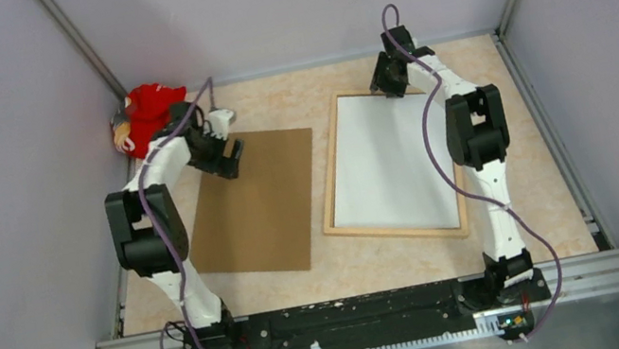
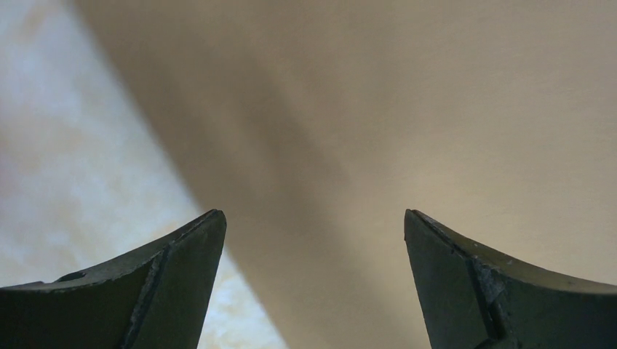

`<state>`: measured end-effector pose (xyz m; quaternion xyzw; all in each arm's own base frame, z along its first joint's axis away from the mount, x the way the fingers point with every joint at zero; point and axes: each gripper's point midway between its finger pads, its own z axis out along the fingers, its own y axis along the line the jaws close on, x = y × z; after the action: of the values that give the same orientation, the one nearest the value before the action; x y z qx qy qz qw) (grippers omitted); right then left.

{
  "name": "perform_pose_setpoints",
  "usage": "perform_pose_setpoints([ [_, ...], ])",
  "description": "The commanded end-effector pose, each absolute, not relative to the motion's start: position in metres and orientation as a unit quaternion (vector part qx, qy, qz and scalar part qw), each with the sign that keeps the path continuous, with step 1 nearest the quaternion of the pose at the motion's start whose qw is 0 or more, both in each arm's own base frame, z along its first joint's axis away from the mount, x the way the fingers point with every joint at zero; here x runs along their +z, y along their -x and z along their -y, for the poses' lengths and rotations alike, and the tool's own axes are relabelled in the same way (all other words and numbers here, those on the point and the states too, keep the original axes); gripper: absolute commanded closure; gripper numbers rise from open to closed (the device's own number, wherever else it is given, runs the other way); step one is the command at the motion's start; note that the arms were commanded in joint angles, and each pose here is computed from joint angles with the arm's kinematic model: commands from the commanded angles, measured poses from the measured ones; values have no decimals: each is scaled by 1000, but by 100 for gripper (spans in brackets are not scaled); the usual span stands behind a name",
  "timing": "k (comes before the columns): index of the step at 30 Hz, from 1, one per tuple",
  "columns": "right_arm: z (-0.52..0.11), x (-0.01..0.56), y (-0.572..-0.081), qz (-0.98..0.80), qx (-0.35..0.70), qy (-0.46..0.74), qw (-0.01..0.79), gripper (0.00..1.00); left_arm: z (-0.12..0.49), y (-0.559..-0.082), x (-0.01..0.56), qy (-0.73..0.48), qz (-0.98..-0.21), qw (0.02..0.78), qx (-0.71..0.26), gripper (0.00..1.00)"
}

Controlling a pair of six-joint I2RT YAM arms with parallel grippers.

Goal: Put the photo into the frame
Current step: Adjust the photo frame at the center of the board.

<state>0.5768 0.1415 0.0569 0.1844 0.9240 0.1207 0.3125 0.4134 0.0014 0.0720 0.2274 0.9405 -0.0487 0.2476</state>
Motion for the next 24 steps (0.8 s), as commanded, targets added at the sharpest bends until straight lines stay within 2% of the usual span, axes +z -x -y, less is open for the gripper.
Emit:
perform_pose_setpoints([
  [1, -136, 57, -576, -925, 125, -186, 306, 53, 75, -417, 117, -329, -898, 288, -58, 1],
  [8, -128, 56, -577, -932, 114, -189, 288, 54, 145, -405, 114, -408, -868, 274, -68, 1],
  [17, -122, 23, -563, -942, 99, -196, 253, 55, 164, -404, 117, -413, -863, 277, -86, 1],
  [24, -124, 72, -576, -926, 147, -191, 289, 53, 192, -387, 104, -454, -849, 256, -87, 1],
])
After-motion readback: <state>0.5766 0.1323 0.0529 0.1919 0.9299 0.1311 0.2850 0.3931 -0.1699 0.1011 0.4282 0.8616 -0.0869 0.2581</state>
